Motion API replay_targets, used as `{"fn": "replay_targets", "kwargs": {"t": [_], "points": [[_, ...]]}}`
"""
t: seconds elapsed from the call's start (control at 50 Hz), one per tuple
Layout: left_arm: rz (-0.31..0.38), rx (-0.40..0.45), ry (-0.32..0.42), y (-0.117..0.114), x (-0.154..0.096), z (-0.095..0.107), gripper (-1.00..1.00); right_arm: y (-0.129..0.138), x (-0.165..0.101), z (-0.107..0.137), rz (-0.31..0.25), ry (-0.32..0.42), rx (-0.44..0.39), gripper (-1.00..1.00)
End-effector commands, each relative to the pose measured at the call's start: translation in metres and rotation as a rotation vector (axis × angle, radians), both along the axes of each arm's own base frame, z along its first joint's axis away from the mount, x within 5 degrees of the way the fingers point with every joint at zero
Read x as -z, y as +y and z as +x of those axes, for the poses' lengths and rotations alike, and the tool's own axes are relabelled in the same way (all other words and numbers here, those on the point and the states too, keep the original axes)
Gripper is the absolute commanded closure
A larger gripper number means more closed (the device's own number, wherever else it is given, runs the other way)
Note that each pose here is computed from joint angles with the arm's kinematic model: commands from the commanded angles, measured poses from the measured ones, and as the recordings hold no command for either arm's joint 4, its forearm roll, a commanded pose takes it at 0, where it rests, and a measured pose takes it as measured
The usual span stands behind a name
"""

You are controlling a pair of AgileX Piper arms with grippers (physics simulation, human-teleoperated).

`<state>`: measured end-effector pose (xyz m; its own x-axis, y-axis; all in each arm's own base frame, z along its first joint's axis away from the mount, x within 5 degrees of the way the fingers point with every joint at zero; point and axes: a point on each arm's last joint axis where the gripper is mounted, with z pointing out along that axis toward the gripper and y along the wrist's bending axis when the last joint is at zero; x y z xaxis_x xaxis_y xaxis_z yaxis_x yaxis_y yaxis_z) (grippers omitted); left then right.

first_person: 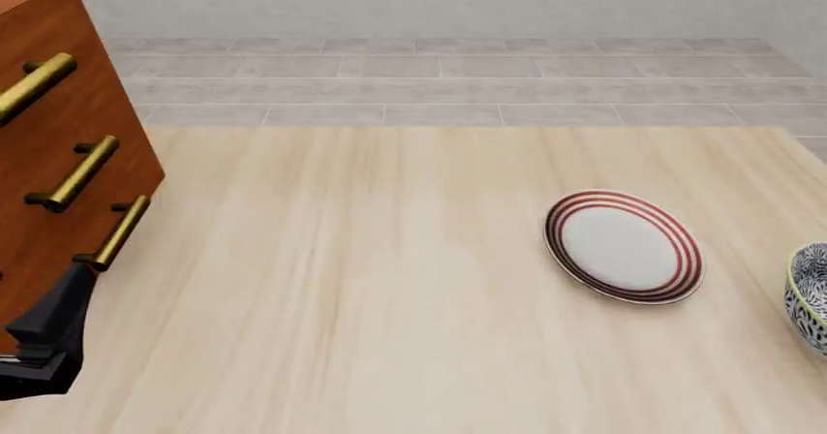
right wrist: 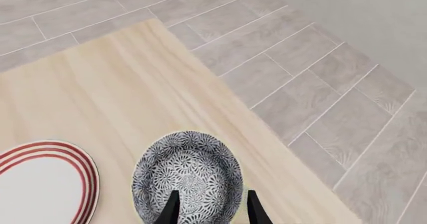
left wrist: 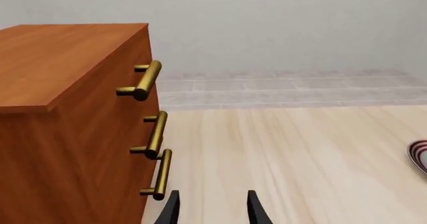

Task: Put the bowl on top of the cabinet.

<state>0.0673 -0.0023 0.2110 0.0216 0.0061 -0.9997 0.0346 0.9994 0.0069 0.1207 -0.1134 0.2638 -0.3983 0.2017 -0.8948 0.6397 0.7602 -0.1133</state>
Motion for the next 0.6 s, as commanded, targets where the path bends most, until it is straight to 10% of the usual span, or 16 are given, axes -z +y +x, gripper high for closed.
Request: {"fn": "replay_targets", "kwargs": {"t": [0.02,0.6], "points": [[0.002,-0.002,0.006,0.000,0.001,-0.001,-1.00,-0.007,0.010,0.000,0.011,0.008,0.030,-1.00],[0.010,-0.003,0.013,0.000,0.001,0.000,-1.00,-0.034,0.047,0.006,0.042,0.060,0.100,-1.00]]}}
